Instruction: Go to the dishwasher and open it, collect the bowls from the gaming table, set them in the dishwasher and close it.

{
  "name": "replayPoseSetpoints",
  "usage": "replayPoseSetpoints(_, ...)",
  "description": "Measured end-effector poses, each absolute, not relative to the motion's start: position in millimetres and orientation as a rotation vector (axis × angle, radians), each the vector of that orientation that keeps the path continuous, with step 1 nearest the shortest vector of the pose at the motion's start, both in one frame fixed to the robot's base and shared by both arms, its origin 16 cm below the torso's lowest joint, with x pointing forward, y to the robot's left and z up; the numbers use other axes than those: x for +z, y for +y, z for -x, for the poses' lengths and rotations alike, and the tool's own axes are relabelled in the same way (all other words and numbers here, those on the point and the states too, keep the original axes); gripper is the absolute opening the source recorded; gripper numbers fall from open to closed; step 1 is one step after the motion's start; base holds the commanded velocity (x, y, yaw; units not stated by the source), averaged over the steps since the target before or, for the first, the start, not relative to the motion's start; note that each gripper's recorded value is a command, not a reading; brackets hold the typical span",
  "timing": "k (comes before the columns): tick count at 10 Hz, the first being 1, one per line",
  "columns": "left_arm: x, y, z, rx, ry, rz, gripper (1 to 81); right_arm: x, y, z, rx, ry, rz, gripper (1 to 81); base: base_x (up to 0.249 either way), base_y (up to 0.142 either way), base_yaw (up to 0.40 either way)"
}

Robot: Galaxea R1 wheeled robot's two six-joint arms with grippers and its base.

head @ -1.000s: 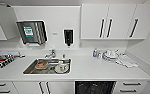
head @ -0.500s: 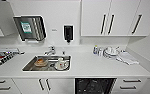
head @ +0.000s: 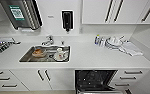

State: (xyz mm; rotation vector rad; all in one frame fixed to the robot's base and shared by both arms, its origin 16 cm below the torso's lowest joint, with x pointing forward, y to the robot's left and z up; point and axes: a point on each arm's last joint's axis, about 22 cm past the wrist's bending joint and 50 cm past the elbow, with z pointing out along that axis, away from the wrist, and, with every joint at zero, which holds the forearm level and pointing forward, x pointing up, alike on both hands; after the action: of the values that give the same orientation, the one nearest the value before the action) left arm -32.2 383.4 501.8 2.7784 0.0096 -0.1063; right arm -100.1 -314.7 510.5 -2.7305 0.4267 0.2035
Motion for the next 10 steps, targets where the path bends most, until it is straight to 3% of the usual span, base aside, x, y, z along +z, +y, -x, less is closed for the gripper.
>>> replayPoseSetpoints(3, 535.0, 386.8, 28.3, -0.144, 0.102, -2.717, 1.0, 514.4, -313.6, 118.1, 0.287, 0.444, 2.728, 1.0, 0.0, 0.0, 0.0)
replayPoseSetpoints(7, 541.9, 374.4, -62.0, 0.007, 0.169, -2.662, 1.0, 512.9, -311.0, 110.9, 0.278, 0.445, 2.723, 1.0, 0.0, 0.0, 0.0)
replayPoseSetpoints(10, 559.1, 363.2, -115.6, 0.037, 0.152, -2.625, 1.0, 512.2, -310.3, 108.1, 0.275, 0.448, 2.722, 1.0, 0.0, 0.0, 0.0)
